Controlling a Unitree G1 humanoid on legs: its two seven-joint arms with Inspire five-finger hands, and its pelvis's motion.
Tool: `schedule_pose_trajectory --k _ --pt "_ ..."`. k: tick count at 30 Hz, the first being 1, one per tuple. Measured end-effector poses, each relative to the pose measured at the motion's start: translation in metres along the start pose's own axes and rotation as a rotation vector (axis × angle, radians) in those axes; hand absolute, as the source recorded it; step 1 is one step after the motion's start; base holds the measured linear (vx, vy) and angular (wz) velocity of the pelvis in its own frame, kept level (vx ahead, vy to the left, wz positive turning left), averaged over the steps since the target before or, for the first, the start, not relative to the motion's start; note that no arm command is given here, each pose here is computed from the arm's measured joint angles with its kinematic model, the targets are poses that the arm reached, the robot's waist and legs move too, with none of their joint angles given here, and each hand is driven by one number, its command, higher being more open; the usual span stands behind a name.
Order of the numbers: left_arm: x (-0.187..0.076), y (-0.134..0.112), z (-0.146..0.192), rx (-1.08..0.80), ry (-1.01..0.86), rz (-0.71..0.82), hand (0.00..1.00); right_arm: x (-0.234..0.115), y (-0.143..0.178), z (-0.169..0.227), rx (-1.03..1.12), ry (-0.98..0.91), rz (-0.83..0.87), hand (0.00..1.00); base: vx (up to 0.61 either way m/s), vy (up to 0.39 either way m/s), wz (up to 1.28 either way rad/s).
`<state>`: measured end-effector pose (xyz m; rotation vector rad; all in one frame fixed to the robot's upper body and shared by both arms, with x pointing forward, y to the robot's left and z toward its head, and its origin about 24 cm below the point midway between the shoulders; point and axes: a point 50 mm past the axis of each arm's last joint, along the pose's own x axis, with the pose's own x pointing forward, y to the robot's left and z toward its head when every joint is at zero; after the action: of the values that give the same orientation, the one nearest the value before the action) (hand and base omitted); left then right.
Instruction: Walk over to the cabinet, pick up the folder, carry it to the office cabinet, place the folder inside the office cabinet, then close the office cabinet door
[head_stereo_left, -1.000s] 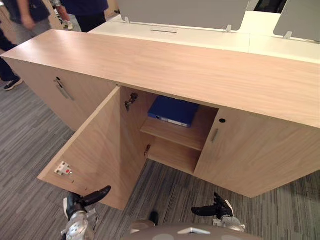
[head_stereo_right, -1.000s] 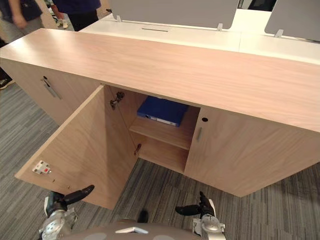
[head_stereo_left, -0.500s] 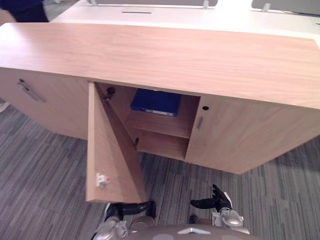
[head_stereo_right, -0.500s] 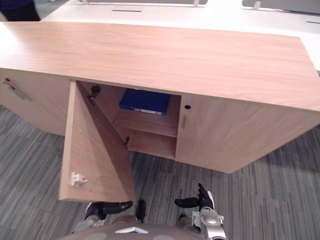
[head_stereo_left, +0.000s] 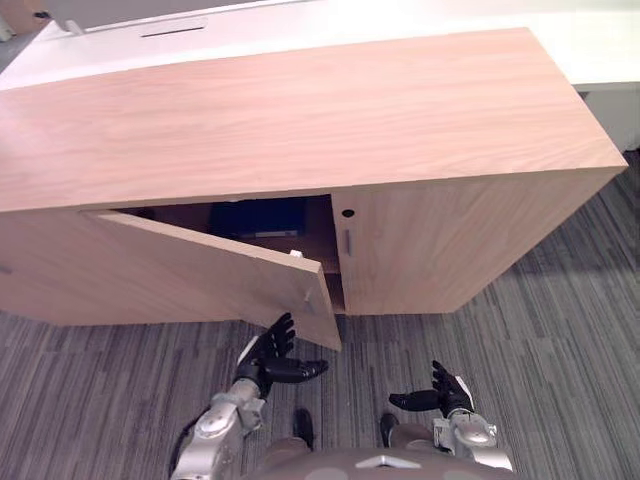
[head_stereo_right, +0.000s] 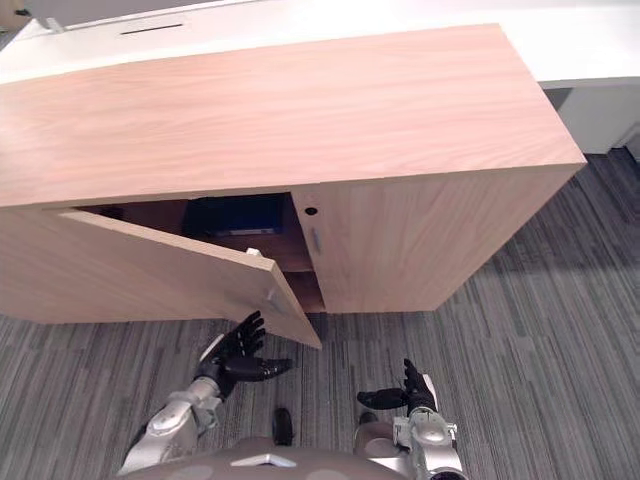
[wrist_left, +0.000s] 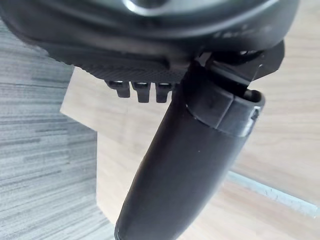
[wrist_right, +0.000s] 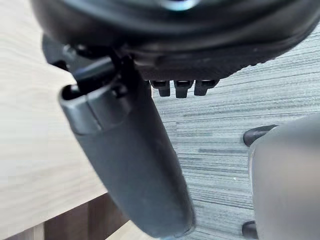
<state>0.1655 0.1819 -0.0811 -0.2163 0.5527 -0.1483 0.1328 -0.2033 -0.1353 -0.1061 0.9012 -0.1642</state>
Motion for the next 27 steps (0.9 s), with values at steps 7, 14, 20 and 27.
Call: schedule_pose_trajectory --k 7,14,20,27 --pt "0.014 -0.002 0.014 0.07 -0.025 0.032 1.0 0.002 -0.004 -0.004 -0.003 0.027 -0.01 1.0 0.01 0.008 0.01" --pt "0.03 -0.019 0.023 0.109 -0.062 0.087 1.0 0.002 -0.004 -0.005 0.007 0.033 -0.032 1.0 -0.07 0.041 0.08" --pt "0.032 -0.017 0.017 0.179 -0.029 0.134 1.0 0.002 -0.003 -0.008 0.017 0.051 -0.047 1.0 -0.06 0.022 -0.01" --pt "0.03 -0.011 0.002 0.216 0.04 0.154 1.0 0.002 0.0 -0.016 0.049 0.091 -0.055 1.0 -0.01 0.003 0.0"
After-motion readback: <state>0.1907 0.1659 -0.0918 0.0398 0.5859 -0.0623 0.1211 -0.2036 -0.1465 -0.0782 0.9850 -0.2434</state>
